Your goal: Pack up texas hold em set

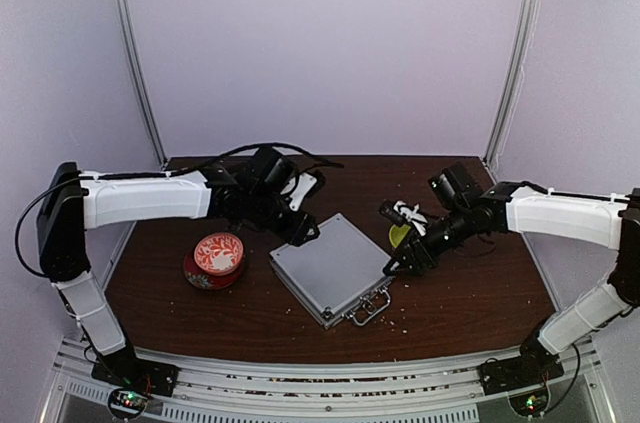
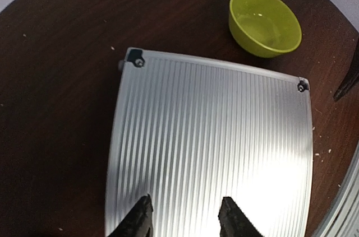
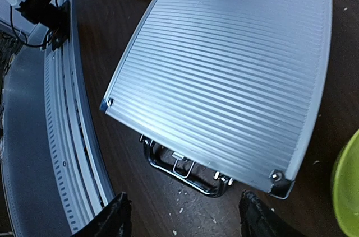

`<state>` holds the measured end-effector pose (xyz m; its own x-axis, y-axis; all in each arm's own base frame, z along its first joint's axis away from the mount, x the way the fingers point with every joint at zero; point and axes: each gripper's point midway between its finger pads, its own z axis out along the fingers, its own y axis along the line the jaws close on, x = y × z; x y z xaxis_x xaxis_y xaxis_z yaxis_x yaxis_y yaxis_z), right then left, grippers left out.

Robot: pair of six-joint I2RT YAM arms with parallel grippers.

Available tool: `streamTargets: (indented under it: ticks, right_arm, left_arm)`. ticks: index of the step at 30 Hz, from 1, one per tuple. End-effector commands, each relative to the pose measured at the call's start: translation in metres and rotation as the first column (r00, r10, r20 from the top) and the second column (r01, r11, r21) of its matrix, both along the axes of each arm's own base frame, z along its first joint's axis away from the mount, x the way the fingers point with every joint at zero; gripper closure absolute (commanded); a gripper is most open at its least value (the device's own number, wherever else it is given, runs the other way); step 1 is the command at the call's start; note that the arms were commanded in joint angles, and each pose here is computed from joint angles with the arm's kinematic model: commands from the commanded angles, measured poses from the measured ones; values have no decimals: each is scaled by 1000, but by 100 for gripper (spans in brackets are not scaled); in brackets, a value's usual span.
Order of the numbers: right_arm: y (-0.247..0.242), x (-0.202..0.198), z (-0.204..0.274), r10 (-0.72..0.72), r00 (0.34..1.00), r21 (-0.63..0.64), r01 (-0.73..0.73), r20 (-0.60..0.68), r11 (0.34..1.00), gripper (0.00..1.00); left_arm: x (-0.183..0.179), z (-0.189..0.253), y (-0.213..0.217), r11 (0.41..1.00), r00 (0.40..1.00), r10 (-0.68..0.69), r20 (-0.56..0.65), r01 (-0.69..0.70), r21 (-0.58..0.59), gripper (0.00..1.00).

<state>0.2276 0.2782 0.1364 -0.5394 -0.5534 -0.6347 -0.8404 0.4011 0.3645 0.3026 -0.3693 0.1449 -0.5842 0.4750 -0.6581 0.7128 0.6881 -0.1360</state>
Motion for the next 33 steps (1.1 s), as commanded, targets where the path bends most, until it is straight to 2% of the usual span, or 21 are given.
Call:
streamTargets:
  ticks: [1, 3, 9, 24, 29, 33]
  right_arm:
    - [9, -41, -22, 152, 985, 7, -152, -81, 988, 35]
    - [12, -49, -33, 176, 979, -16, -178, -99, 984, 37]
    - [22, -52, -54, 183, 975, -72, -193, -130, 979, 37]
    - [39, -46, -81, 127, 985, -158, -144, -113, 977, 20]
    - [44, -45, -96, 106, 989, -224, -127, -103, 966, 19]
    - [49, -53, -105, 123, 980, -220, -156, -159, 963, 19]
  left_arm:
    - [-17, -33, -33, 997, 995, -73, -64, 72, -18, 68]
    - [-25, -49, -35, 997, 992, -81, -95, 81, -1, 73]
    - [-36, -86, -25, 997, 984, -59, -166, 67, 44, 75]
    - [-39, -99, -22, 997, 982, -52, -180, 61, 46, 74]
    - [-40, -98, -20, 997, 982, -50, -181, 59, 46, 74]
    - [-40, -97, -19, 997, 983, -48, -175, 57, 46, 74]
